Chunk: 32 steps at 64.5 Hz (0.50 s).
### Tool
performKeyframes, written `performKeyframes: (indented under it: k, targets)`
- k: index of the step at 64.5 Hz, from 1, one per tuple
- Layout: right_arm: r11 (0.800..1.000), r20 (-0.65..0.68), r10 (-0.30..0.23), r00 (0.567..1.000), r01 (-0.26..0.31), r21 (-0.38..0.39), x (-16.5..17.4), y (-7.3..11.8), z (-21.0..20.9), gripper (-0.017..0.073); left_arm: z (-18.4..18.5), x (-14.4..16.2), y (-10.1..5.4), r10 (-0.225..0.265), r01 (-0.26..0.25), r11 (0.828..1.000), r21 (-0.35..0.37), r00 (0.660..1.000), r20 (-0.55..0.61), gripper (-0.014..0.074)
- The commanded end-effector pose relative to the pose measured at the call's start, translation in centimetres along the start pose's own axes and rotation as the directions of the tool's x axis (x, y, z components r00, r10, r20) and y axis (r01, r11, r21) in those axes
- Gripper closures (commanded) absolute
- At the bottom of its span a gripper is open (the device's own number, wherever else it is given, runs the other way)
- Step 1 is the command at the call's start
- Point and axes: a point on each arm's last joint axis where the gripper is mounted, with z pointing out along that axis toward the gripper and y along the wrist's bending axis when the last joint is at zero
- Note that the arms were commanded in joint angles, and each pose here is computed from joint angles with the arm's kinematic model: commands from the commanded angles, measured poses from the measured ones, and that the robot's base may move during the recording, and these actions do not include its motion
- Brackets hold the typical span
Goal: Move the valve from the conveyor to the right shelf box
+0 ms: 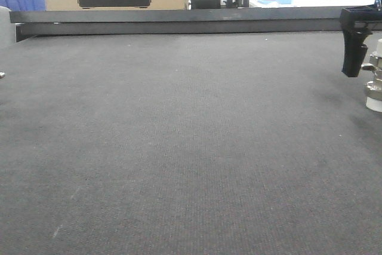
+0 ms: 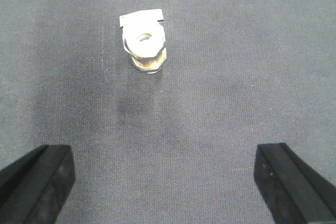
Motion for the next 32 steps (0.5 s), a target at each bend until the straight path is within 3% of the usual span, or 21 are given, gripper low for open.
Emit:
performKeyframes:
  k: [1,15,19,32]
  targets:
    - [1.0,0.006,-0.017,1.0,0.017,0.022,-0.1,-0.2,-0.3,0.0134,-0.1,-0.2,-0.1,-0.001,0.001,1.0,0.0,1.0,0.012,-0.0006]
    - [0.999,0.018,-0.022,1.0,0.021,0.034,-0.2,-0.3,-0.3,0.054,-0.1,-0.2,-0.1,-0.001,0.001,1.0,0.0,1.0,0.012,-0.0006]
    - [0.999,0.007,-0.026,1.0,0.025,0.042,-0.1,-0.3,-0.3,0.0722,-0.1,-0.2,-0.1,-0.001,0.001,1.0,0.0,1.0,0.012,-0.0006]
    - [0.998,0.076,-0.033,0.997,0.029,0.052,0.2,-0.1,-2.6,0.0713,-0.6,-0.5,0.1,0.015,-0.015,1.0,-0.016,1.0,0.015,-0.0006]
